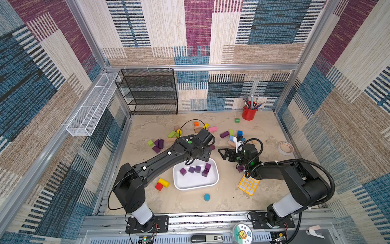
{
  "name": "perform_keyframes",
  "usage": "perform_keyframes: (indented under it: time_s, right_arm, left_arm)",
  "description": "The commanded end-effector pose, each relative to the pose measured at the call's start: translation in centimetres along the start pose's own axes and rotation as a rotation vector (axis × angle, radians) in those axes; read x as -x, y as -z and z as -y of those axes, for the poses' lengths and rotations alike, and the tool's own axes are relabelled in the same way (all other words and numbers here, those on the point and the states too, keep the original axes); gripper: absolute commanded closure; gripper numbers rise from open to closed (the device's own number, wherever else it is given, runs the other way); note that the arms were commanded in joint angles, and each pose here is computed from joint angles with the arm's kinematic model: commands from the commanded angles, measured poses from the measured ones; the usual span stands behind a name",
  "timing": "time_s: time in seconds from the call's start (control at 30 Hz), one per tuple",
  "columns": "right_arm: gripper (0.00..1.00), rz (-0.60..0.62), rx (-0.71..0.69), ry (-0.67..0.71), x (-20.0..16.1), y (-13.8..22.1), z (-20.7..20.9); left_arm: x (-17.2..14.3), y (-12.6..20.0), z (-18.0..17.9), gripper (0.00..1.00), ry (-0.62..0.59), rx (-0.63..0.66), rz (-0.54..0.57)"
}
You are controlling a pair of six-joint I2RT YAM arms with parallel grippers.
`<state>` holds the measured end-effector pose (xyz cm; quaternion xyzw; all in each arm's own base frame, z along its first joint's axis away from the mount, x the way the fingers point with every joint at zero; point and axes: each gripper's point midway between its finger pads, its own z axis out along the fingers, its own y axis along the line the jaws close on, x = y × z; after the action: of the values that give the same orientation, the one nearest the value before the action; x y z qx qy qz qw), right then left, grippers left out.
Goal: Pick purple bricks into the storage bin
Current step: Place the building block in the storage box.
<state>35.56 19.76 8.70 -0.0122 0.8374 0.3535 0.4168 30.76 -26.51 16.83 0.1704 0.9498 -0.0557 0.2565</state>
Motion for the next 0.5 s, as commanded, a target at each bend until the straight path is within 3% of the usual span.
perform_keyframes:
  time_s: [0.0, 0.23, 0.47]
  right_arm:
    - [0.01, 0.047, -0.022, 0.068, 1.5, -0.1, -0.4]
    - [0.00, 0.074, -0.031, 0.159, 2.5, -0.7, -2.5]
    - [0.01, 0.023, -0.035, 0.249, 1.9, -3.0, -5.1]
  left_arm:
    - [0.0, 0.7, -2.2, 0.25, 0.018, 0.035, -0.014]
    - [0.0, 1.2, -7.3, 0.26, 0.204, 0.051, -0.036]
    - [-1.5, 1.4, -11.2, 0.27, 0.339, 0.068, -0.084]
